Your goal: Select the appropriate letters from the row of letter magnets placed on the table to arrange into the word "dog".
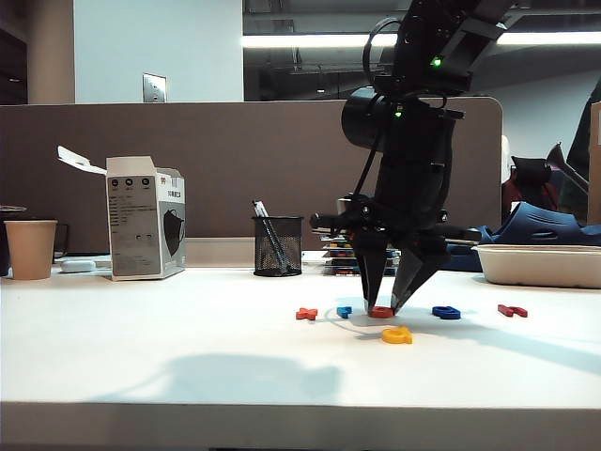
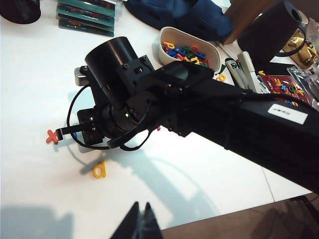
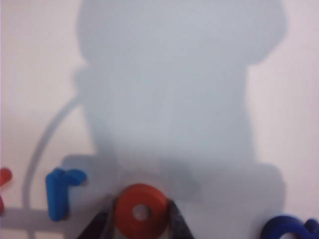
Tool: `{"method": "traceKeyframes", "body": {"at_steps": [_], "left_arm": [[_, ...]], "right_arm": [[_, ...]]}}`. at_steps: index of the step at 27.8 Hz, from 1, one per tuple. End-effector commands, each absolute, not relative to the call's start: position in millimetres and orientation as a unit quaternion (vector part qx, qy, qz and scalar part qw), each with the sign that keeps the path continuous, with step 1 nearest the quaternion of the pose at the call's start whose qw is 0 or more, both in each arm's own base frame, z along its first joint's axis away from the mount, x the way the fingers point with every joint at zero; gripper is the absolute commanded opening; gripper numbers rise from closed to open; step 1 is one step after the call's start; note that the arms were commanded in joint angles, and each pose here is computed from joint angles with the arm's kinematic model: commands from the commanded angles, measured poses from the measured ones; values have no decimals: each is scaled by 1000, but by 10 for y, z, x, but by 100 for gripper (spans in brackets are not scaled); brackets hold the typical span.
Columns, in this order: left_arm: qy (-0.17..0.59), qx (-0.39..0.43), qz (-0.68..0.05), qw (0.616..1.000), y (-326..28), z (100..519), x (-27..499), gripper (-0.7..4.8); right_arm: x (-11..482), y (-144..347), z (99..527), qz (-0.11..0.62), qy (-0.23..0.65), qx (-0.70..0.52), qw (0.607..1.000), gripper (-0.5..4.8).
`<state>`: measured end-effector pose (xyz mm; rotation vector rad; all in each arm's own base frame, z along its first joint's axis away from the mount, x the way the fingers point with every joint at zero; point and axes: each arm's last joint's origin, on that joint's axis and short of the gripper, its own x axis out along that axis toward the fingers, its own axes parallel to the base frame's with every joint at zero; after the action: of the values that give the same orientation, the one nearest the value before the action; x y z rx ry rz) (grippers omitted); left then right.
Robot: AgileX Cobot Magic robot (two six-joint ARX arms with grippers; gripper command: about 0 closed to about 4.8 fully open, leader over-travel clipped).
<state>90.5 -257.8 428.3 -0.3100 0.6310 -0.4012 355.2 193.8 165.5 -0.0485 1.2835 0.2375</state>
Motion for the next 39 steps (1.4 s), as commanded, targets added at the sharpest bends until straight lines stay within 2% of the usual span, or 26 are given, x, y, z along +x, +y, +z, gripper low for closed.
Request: {"method": "traceKeyframes", "body": {"at_steps": [1,24,39], "left_arm": [[304,-154,-195,920,-2571,4299,907,-6],[304,-154,-195,920,-2571,4299,907,-6],[304,-154,-195,920,-2571,4299,907,-6]], "right_arm": [[3446,1878,1418,90,658,-41,747,115],[3306,1798,1418,82,709,-86,695,106],[3259,1768,1520,80,711,-89,693,106]]}}
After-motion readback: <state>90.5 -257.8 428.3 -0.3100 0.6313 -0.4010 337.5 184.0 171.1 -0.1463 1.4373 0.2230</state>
